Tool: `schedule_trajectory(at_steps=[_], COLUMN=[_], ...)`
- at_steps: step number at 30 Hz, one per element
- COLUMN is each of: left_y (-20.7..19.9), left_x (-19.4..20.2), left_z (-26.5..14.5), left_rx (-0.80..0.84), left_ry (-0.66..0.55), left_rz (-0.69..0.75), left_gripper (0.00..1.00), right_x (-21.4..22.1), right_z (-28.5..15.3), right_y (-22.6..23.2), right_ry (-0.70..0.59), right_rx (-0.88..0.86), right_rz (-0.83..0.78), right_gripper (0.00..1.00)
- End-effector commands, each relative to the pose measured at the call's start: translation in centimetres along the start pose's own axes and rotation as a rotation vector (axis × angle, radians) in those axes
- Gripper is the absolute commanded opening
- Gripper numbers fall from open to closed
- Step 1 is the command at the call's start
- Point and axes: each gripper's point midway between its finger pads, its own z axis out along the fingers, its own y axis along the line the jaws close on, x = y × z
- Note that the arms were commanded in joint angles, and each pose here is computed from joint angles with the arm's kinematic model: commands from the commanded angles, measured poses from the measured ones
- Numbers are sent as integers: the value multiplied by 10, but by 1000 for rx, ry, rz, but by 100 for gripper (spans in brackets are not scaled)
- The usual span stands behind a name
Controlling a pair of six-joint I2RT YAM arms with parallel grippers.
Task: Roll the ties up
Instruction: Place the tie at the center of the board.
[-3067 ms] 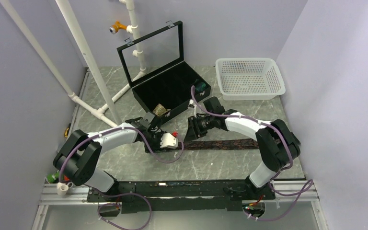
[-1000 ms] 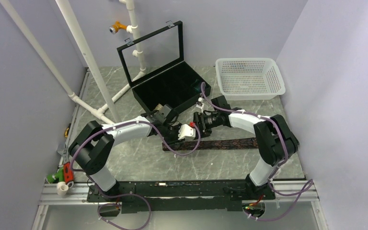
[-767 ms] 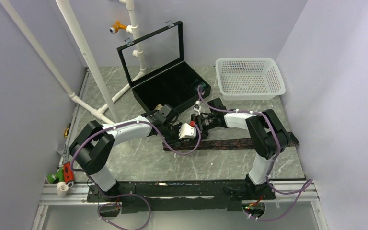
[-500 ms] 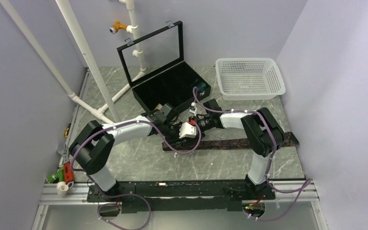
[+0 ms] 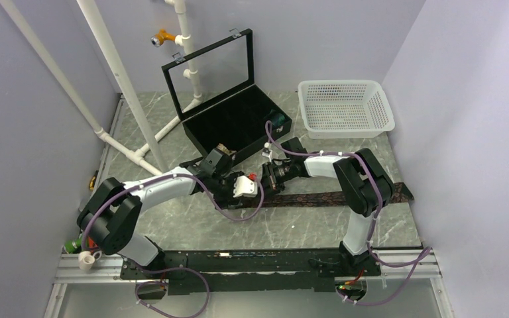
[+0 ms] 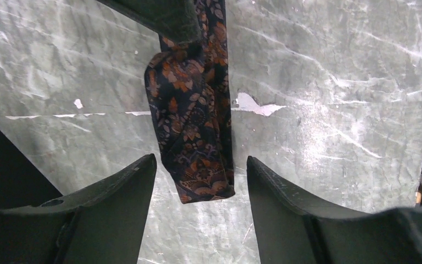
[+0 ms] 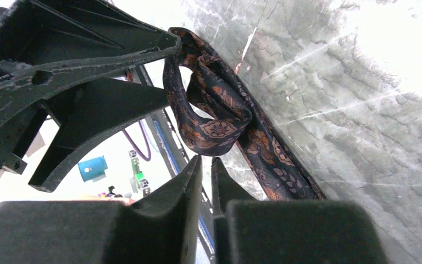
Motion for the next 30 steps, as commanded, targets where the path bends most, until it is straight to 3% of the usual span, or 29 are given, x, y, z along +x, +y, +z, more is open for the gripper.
schedule_trajectory(at_steps=[1, 3, 5, 10, 20, 23, 25, 30], left_y=[-1, 2, 6, 10, 7, 5, 6, 9], left_x=[-8, -11, -15, -23, -34, -33, -34, -23], left_z=[-3, -1, 1, 8, 22, 23, 21, 5], left_rx=[0, 5, 5, 30, 70, 77, 73, 44], left_ry=[-32, -33, -35, -25, -17, -12, -4, 12], left_rz=[32, 23, 18, 34, 57, 59, 54, 21], left_gripper=[64, 60, 55, 43, 36, 36, 42, 71], right_x=[-12, -17, -20, -23, -18, -15, -13, -8], right_z=[-6, -8, -6, 3, 8, 6, 5, 2], right_y=[16, 23, 26, 15, 4, -4, -7, -17], right_ry=[-31, -51, -53, -19, 6, 11, 14, 40], right_rx=[-22, -31, -30, -1, 41, 85, 106, 152], right_rz=[-59, -44, -37, -18, -19, -27, -42, -80], right_gripper=[24, 44, 57, 58, 52, 42, 32, 9])
